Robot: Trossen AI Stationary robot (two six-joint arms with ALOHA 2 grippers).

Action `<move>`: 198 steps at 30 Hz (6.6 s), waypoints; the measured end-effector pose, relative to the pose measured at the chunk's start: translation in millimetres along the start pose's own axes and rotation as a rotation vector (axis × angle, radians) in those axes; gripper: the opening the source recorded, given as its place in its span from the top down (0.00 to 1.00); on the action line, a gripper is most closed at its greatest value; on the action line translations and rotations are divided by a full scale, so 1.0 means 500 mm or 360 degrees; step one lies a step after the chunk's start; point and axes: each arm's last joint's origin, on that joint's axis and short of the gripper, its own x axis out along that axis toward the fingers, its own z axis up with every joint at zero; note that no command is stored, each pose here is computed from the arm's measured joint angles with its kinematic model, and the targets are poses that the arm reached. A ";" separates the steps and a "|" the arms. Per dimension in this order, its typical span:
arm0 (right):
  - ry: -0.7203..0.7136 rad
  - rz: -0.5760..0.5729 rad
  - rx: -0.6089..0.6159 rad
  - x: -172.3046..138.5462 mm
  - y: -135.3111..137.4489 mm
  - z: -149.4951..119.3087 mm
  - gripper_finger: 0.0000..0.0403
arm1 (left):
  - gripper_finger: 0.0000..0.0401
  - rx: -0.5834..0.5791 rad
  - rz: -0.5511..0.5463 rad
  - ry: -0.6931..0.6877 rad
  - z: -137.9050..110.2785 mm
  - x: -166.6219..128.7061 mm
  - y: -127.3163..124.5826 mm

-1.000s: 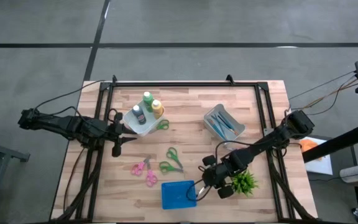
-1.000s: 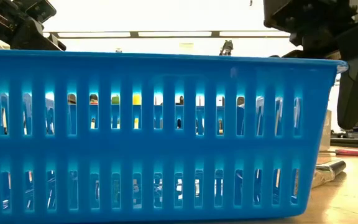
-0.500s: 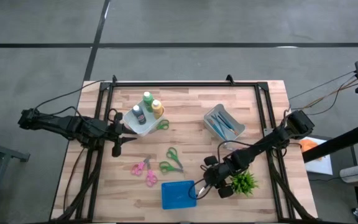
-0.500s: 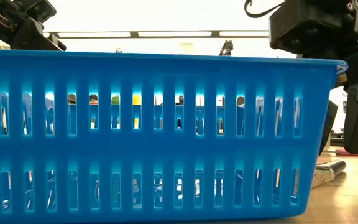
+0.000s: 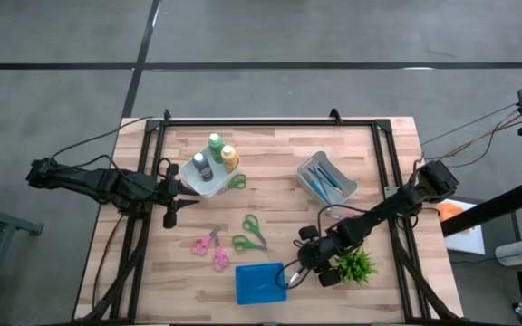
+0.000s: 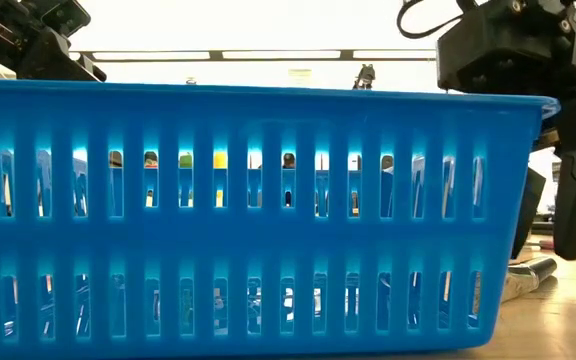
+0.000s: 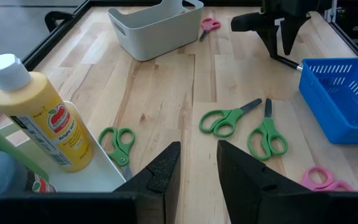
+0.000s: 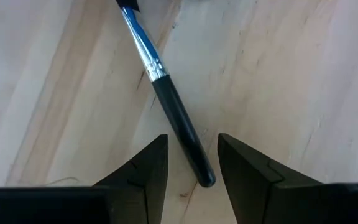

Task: Pick & Place Paint Supplies
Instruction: Put the black paintbrush into the gray bin

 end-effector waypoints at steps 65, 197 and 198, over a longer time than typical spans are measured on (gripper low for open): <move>-0.0043 -0.0079 0.0075 0.012 -0.009 -0.021 0.86 | 0.73 0.0000 0.0000 0.0000 0.000 0.000 0.000; -0.0358 -0.0194 0.0304 0.097 0.028 0.041 0.62 | 0.73 0.0003 0.0002 0.0012 -0.002 0.000 0.000; -0.0355 -0.0194 0.0304 0.097 0.028 0.041 0.64 | 0.73 0.0003 0.0002 0.0012 -0.001 0.000 0.000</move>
